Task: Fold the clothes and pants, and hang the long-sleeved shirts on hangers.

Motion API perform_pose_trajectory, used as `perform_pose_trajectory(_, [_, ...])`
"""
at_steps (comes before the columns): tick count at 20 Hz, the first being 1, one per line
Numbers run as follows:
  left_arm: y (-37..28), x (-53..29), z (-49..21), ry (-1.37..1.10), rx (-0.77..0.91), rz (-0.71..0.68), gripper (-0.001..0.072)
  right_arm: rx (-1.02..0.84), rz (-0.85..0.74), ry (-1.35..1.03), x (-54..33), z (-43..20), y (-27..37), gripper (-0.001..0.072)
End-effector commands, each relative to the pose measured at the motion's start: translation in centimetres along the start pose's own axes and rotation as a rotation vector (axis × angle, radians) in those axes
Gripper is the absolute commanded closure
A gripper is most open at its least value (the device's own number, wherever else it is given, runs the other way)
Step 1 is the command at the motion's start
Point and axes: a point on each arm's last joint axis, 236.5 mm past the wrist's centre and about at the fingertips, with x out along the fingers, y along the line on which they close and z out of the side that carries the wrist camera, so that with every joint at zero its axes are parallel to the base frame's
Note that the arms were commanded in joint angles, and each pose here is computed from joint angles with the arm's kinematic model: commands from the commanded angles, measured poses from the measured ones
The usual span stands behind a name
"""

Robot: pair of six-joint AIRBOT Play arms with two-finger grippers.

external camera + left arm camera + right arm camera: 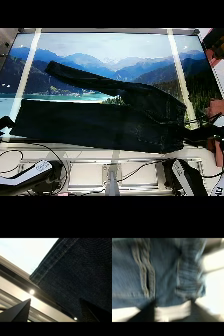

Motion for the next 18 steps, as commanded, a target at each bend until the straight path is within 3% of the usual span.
perform_pose_trajectory(1, [0.0,0.0,0.1,-0.007,-0.003,0.000,0.0015,-0.034,-0.091,-0.366,-5.2,8.9,-1.4,0.0675])
perform_pose_trajectory(4, [0.1,0.0,0.4,-0.017,-0.003,0.003,0.0016,-0.001,-0.181,-0.614,-9.7,14.6,-3.4,0.0678])
perform_pose_trajectory(7, [0.2,0.0,0.7,-0.032,-0.003,0.008,0.0016,0.107,-0.090,-0.427,-5.4,13.6,-5.1,0.0680])
perform_pose_trajectory(9, [0.2,0.0,0.8,-0.035,-0.002,0.009,0.0016,0.086,0.148,-0.257,-1.9,11.8,-3.3,0.0680])
perform_pose_trajectory(11, [0.4,0.0,1.2,-0.053,-0.002,0.016,0.0016,0.017,0.483,-0.224,-2.1,11.2,0.1,0.0678])
perform_pose_trajectory(12, [0.4,-0.1,1.4,-0.062,-0.002,0.018,0.0016,0.079,0.561,-0.234,-2.4,11.5,-0.3,0.0662])
perform_pose_trajectory(14, [0.5,-0.1,1.5,-0.064,-0.002,0.019,0.0016,0.161,0.551,-0.212,-1.3,11.0,-2.9,0.0259])
perform_pose_trajectory(18, [0.3,0.0,1.3,-0.053,-0.003,0.014,0.0016,0.147,0.463,-0.103,1.6,8.9,-5.3,0.0241])
